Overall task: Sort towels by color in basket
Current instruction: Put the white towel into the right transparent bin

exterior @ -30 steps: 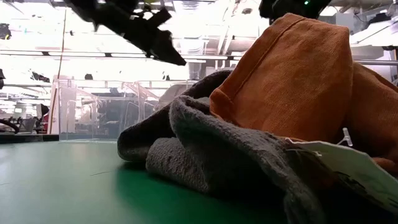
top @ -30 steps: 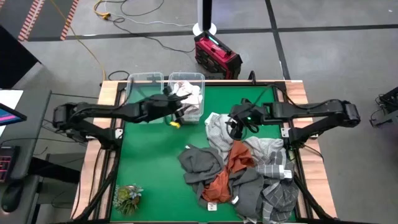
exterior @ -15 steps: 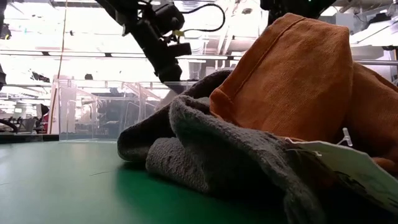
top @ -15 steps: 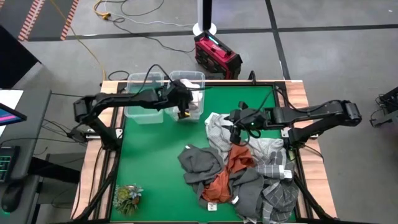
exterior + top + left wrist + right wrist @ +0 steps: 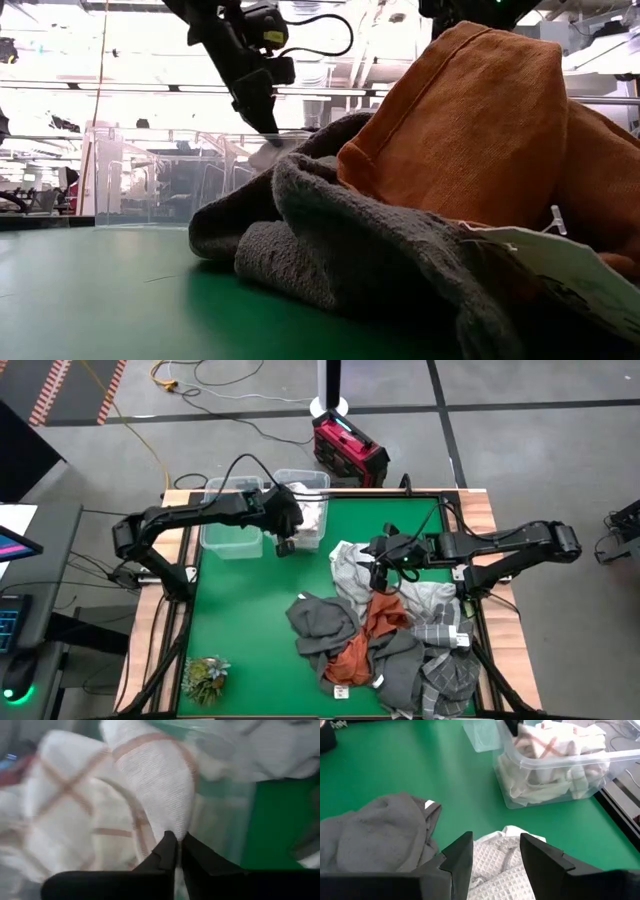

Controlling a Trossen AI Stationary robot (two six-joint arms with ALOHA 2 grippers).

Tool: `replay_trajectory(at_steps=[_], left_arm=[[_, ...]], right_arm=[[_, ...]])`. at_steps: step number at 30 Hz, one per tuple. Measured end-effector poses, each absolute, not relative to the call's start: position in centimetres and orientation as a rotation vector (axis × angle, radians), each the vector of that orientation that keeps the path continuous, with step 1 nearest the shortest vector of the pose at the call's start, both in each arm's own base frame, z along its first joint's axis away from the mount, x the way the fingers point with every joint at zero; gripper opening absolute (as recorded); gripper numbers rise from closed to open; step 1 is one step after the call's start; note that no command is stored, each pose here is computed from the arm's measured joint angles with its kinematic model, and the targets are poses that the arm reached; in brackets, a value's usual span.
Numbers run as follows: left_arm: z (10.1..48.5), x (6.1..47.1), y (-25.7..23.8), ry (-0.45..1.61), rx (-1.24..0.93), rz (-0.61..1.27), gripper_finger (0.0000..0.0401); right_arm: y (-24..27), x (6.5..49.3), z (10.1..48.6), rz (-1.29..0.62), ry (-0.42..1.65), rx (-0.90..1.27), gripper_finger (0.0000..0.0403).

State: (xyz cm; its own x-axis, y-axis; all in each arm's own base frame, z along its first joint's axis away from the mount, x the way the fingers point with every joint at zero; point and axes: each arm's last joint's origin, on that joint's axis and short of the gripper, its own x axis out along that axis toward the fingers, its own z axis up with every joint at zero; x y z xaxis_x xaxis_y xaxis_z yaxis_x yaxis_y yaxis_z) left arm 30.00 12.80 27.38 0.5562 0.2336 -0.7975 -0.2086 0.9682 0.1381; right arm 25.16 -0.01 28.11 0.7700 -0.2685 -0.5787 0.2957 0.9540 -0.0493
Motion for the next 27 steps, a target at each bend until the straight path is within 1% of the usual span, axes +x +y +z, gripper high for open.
replay_trajectory(at_steps=[4, 7, 15, 18, 27], left_arm=[[27.3, 30.1, 11.7, 0.959, -0.034, 0.227, 0.0006], [27.4, 30.2, 10.7, 0.957, -0.078, 0.156, 0.0003], [27.4, 30.3, 10.2, 0.96, -0.075, 0.138, 0.0003], [27.4, 30.3, 10.4, 0.975, 0.022, 0.167, 0.0002], [28.4, 30.7, 12.0, 0.996, 0.47, 0.459, 0.0004]], right_arm=[[0.0, 25.3, 28.2, -0.303, 0.604, 0.041, 0.0191], [0.0, 25.3, 28.3, -0.302, 0.603, 0.038, 0.0191], [0.0, 25.4, 28.4, -0.293, 0.594, 0.015, 0.0191], [0.0, 25.4, 28.4, -0.292, 0.593, 0.013, 0.0191], [0.0, 25.4, 28.4, -0.291, 0.594, 0.007, 0.0191]])
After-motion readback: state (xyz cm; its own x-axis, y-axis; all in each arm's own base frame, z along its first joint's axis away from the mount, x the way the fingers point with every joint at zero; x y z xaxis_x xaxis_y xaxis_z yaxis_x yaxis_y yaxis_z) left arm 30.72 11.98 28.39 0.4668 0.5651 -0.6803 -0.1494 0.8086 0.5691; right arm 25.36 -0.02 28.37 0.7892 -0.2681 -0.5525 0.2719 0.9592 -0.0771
